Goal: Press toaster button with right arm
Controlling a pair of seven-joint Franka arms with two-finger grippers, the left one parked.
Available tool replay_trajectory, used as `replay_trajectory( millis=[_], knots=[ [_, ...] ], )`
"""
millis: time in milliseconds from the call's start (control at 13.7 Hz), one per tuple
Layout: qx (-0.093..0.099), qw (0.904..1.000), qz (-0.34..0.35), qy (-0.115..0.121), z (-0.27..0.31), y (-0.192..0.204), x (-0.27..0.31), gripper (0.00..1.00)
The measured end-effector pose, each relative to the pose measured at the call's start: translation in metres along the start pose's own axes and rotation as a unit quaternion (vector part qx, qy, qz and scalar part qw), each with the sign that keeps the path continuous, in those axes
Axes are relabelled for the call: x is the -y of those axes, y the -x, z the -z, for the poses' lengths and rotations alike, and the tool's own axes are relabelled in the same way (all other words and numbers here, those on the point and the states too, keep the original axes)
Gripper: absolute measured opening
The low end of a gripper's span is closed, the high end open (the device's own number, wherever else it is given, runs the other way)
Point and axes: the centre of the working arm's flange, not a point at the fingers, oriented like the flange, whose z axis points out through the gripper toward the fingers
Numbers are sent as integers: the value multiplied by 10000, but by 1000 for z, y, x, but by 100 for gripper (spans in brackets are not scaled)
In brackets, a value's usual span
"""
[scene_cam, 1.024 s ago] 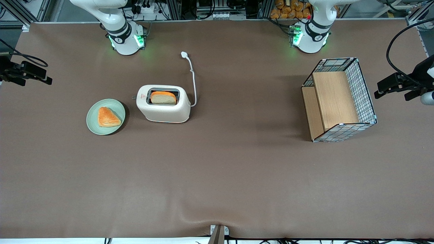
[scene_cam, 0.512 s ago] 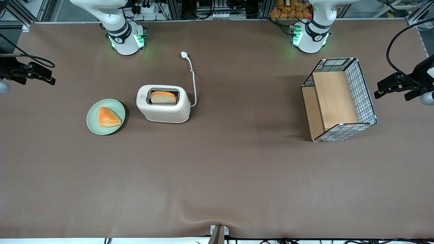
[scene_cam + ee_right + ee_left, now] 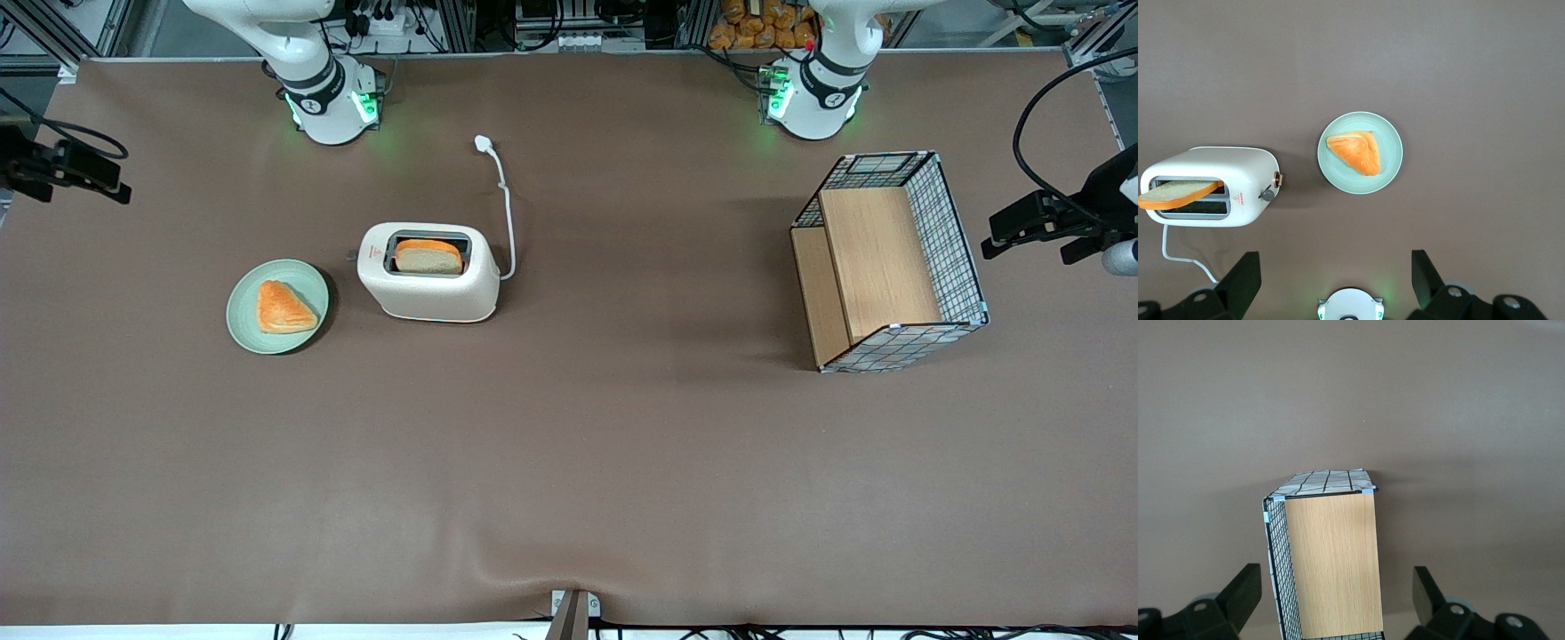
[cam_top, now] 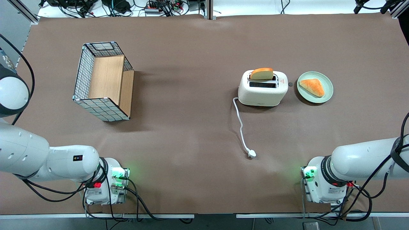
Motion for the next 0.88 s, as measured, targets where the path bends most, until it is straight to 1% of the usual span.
replay_trajectory(
  millis=[366, 878],
  knots=[
    [-81, 9999, 75, 15, 8, 0, 10, 100],
    [-79, 10000, 52, 23, 8, -1, 10, 100]
  ],
)
